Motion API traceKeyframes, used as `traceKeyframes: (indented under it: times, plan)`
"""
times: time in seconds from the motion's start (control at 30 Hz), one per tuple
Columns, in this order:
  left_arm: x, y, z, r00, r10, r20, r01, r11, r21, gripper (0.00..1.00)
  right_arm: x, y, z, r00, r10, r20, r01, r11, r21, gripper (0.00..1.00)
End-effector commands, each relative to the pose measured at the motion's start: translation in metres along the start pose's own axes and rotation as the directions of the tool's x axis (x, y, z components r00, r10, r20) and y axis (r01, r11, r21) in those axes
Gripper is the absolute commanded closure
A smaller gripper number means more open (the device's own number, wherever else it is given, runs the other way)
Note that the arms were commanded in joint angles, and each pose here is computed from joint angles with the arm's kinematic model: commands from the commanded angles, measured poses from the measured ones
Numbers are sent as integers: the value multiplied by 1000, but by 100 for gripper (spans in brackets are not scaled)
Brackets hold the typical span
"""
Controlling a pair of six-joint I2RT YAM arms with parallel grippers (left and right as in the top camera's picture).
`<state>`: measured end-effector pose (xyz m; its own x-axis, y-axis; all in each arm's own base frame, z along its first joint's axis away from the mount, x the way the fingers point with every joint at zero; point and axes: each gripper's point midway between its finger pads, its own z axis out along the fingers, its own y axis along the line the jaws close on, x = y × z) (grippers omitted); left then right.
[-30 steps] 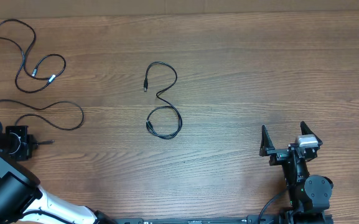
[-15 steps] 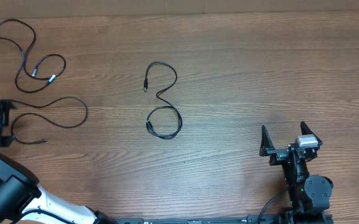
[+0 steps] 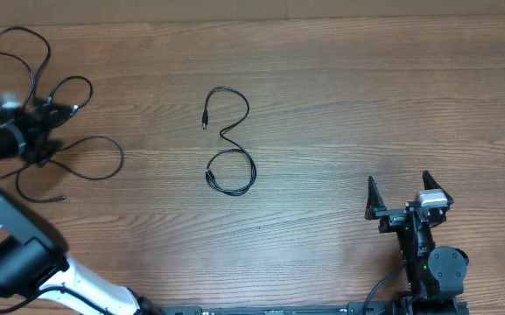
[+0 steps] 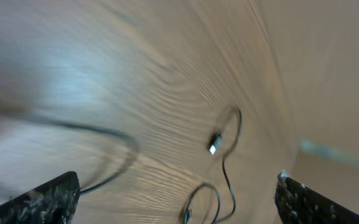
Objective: Untangle cables
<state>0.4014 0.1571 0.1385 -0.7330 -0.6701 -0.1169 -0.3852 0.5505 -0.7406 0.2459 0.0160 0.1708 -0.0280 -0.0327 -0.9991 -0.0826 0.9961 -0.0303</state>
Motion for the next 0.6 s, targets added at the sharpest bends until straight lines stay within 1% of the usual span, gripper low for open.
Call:
traceKeyframes:
  times: [0.0,0.1,0.17,0.23,0.3,0.37,0.43,0.57]
  plan:
    - [16,-39,34,970,233,-72,-232,972,17,0,2,-3,0,1000,0,4,0,1000,17,0]
    - [32,-51,65,935,327,-138,-339,938,-73,0,2,-3,0,1000,-1,4,0,1000,17,0]
    - [44,-57,85,904,385,-186,-413,900,-140,0,2,-3,0,1000,0,4,0,1000,17,0]
    - [59,-64,103,865,441,-239,-489,848,-207,1,2,-3,0,1000,-1,4,0,1000,17,0]
    - [78,-76,122,816,498,-293,-567,787,-243,0,2,-3,0,1000,-1,4,0,1000,17,0]
    - [95,-89,136,780,535,-325,-615,750,-243,0,2,-3,0,1000,-1,4,0,1000,17,0]
    - [114,-102,150,768,539,-345,-630,733,-256,0,2,-3,0,1000,-1,4,0,1000,17,0]
    - [154,-123,173,784,502,-365,-608,738,-291,1,2,-3,0,1000,-1,4,0,1000,17,0]
